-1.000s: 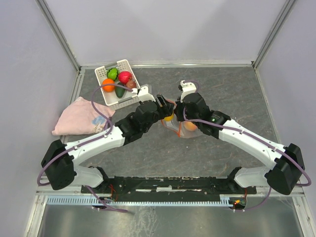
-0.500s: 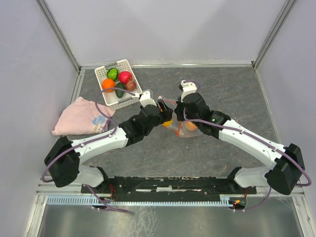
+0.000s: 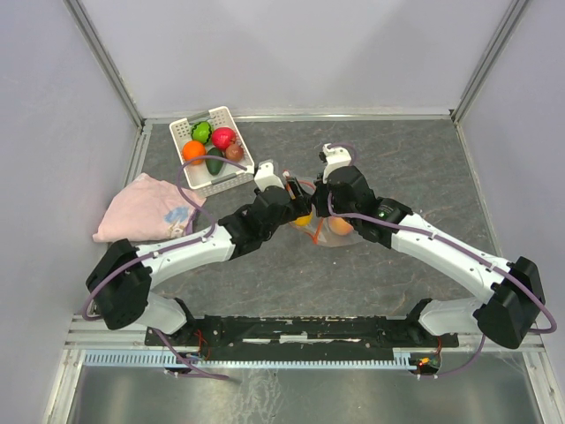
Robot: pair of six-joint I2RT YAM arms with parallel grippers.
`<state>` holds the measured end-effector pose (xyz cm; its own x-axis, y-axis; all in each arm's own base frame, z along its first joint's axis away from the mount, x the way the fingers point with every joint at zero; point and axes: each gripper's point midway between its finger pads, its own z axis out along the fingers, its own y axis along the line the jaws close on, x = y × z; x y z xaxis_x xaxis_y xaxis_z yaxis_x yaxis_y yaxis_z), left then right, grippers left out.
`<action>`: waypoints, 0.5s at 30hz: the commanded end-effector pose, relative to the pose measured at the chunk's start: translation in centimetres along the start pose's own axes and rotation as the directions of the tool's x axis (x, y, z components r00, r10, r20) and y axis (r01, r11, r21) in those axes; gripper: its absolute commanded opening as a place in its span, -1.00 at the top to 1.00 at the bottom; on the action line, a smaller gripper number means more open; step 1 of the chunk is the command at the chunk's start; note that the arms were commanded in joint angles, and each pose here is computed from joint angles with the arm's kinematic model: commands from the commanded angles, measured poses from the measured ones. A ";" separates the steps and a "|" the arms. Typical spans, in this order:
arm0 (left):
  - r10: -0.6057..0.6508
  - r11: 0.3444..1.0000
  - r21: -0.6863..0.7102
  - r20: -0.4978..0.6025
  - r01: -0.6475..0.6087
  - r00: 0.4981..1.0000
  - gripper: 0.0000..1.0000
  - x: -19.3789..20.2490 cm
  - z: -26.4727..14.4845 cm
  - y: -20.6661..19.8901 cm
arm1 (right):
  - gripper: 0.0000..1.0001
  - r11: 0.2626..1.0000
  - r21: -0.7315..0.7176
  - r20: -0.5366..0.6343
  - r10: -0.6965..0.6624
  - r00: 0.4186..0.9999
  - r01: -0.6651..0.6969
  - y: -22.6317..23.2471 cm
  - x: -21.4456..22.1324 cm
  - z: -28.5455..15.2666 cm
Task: Place the food in the zip-top bag and seal the zipper
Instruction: Place the fake fruit in the zipper food storage bag.
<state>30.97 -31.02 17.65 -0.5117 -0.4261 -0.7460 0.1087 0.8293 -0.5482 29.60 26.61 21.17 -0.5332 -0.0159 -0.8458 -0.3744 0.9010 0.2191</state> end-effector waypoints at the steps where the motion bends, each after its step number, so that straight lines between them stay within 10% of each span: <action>1: -0.045 0.996 0.073 0.055 0.041 0.997 -0.56 -2.3 -0.1 -2.9 | 0.97 0.999 -0.038 0.074 0.035 0.997 -0.032 1.0 -2.3 -0.5; 15: -0.021 0.998 0.058 0.051 0.018 0.998 -0.66 -3.5 -2.0 -2.6 | 0.97 0.999 -0.025 0.077 0.029 0.997 -0.027 0.7 -2.3 -0.7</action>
<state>30.83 -30.84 17.52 -0.5226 -0.4121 -0.7463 0.1004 0.8396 -0.5339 29.66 26.60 21.24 -0.5308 -0.0142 -0.8474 -0.3734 0.9015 0.2188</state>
